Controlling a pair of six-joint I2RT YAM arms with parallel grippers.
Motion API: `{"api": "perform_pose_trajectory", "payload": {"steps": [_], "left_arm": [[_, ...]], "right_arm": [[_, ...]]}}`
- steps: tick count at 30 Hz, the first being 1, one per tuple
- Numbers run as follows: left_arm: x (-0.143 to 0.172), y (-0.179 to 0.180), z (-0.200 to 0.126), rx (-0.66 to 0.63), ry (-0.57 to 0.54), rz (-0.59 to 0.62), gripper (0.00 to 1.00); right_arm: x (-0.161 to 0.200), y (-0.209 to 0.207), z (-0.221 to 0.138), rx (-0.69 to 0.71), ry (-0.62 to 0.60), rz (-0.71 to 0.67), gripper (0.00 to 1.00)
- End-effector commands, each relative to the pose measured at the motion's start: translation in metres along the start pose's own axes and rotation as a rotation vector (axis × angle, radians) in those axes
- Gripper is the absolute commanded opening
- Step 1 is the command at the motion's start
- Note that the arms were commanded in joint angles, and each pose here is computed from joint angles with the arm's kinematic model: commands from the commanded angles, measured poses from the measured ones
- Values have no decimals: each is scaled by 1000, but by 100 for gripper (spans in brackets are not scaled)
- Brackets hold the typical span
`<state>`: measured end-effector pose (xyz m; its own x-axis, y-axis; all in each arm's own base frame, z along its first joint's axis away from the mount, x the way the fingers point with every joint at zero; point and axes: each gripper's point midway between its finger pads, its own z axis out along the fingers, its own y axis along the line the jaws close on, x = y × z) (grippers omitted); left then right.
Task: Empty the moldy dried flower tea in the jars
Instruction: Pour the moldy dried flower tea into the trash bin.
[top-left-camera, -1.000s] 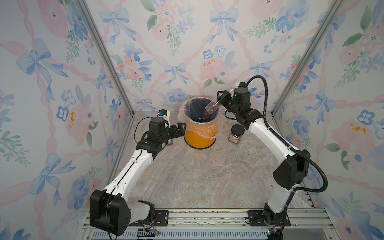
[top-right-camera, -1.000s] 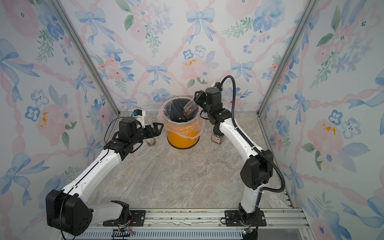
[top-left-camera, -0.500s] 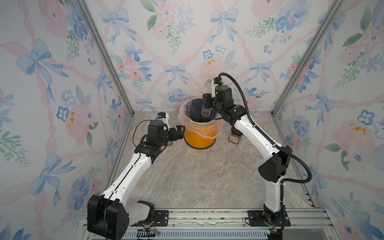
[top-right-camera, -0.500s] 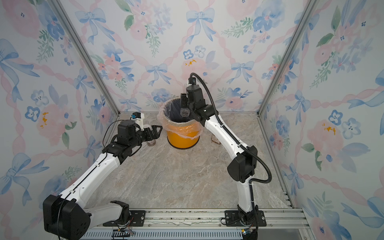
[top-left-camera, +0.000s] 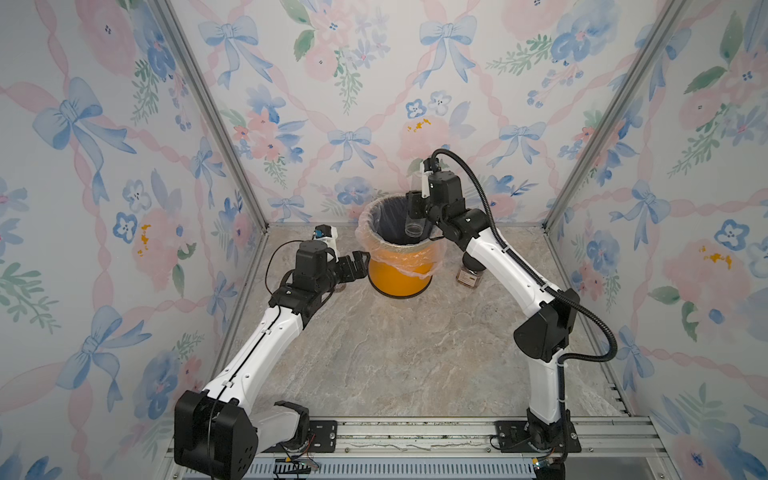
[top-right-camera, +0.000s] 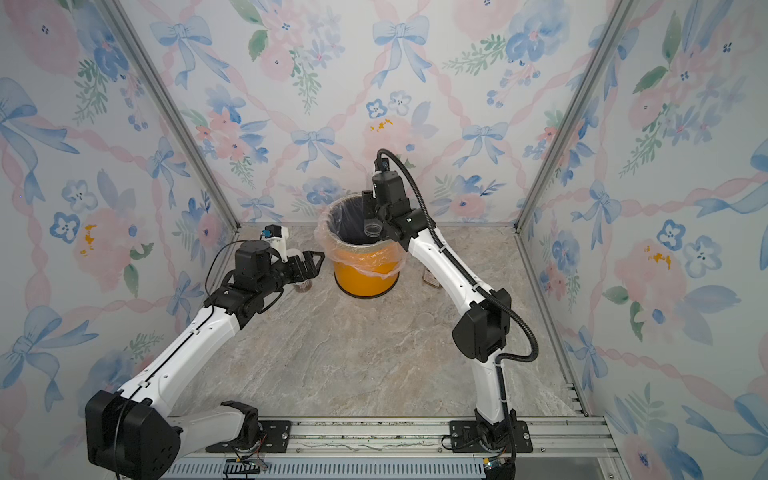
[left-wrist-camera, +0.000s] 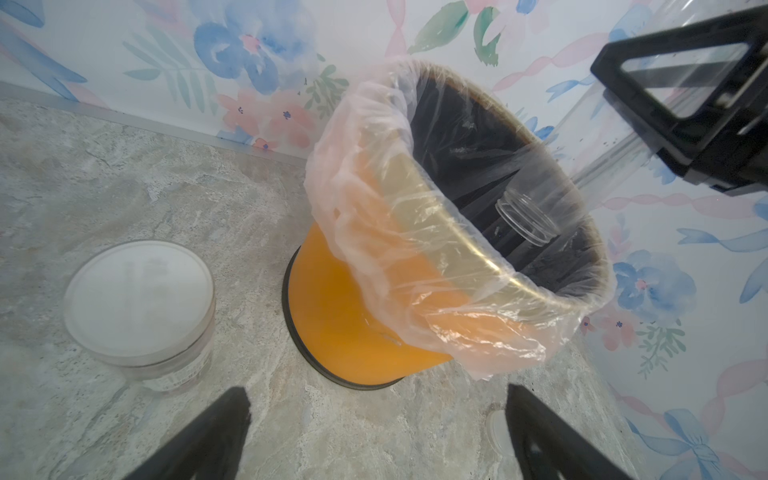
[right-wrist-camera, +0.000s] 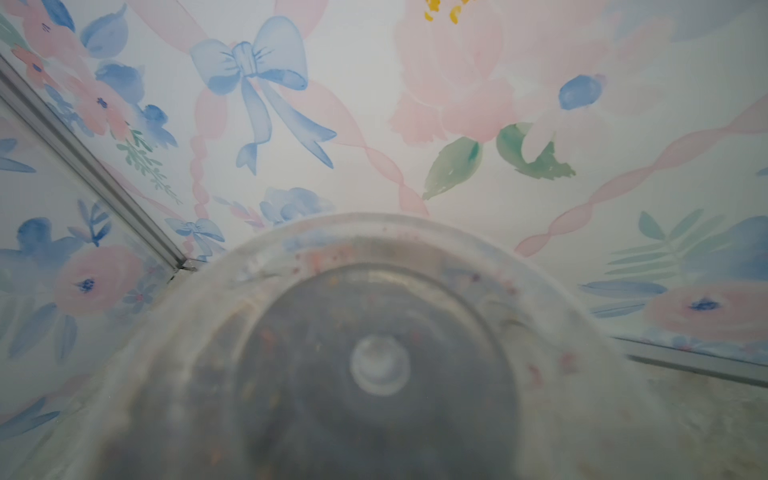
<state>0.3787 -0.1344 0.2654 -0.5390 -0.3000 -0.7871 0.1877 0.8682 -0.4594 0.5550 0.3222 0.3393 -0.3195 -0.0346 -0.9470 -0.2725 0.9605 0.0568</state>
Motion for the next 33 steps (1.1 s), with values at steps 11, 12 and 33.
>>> {"api": "perform_pose_trajectory", "payload": {"steps": [11, 12, 33], "left_arm": [[0, -1, -1, 1, -3, 21, 98], [0, -1, -1, 0, -2, 21, 98], [-16, -20, -16, 79, -61, 55, 98]], "right_arm": [[-3, 23, -1, -138, 5, 191, 42], [-4, 24, -1, -141, 4, 192, 41], [-65, -20, -18, -204, -129, 591, 42]]}}
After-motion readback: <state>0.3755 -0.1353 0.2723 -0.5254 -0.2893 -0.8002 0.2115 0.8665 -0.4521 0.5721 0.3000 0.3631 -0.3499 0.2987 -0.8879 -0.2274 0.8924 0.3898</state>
